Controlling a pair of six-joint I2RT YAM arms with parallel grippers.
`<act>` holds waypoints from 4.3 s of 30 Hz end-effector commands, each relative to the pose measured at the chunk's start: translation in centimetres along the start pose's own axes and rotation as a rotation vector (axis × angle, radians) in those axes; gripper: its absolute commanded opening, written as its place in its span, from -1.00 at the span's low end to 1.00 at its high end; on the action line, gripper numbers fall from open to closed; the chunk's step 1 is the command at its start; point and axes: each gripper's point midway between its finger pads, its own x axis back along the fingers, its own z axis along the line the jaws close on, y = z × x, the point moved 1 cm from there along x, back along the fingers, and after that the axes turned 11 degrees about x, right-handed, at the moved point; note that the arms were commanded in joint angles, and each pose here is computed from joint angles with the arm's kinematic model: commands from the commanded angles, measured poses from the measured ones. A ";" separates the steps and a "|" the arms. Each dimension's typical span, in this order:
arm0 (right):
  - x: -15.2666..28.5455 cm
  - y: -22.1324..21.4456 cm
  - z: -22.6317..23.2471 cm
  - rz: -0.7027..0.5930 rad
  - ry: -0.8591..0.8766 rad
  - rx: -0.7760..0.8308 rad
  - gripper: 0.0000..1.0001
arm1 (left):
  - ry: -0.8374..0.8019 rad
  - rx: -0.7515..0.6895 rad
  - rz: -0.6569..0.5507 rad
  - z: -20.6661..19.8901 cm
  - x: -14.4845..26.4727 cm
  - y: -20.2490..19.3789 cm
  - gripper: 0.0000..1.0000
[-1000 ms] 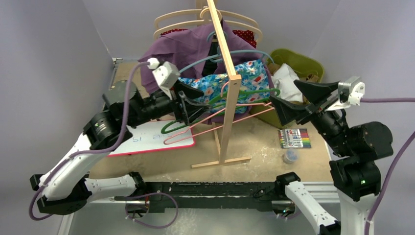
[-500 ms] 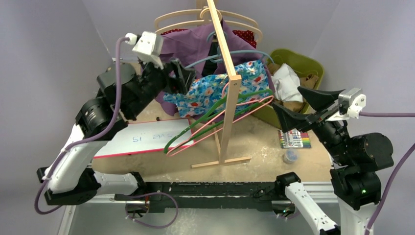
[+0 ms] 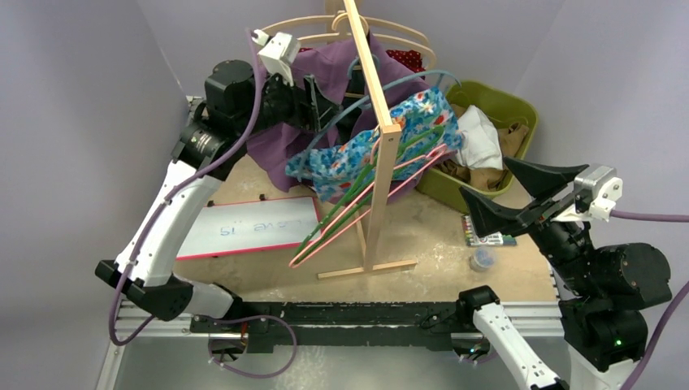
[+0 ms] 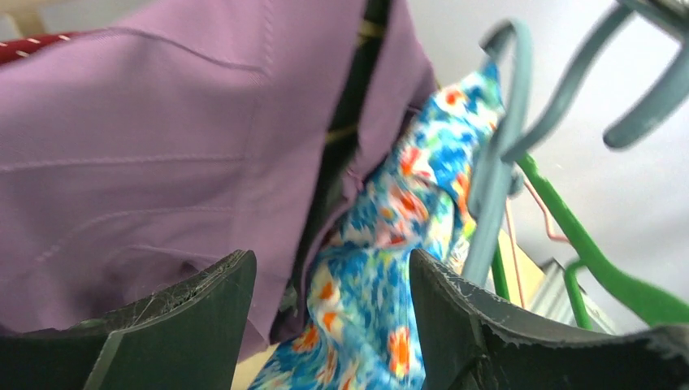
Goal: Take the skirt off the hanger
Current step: Pick up the hanger from the clothesline.
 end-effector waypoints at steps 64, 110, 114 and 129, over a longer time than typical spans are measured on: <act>-3.7 -0.7 0.0 -0.009 0.034 -0.139 0.98 | -0.263 -0.223 -0.037 -4.4 6.0 -1.4 -0.95; -3.7 -6.4 -2.5 0.118 -0.126 -0.110 0.98 | -0.544 0.475 -0.013 -12.7 5.2 4.7 -1.00; -3.9 -5.9 -2.6 0.107 -0.126 -0.106 0.98 | -0.544 0.492 0.016 -12.5 3.9 4.3 -1.00; -3.4 -5.9 -3.5 0.149 -0.196 -0.136 0.99 | -0.416 0.412 0.091 -8.4 -1.7 -1.0 -1.00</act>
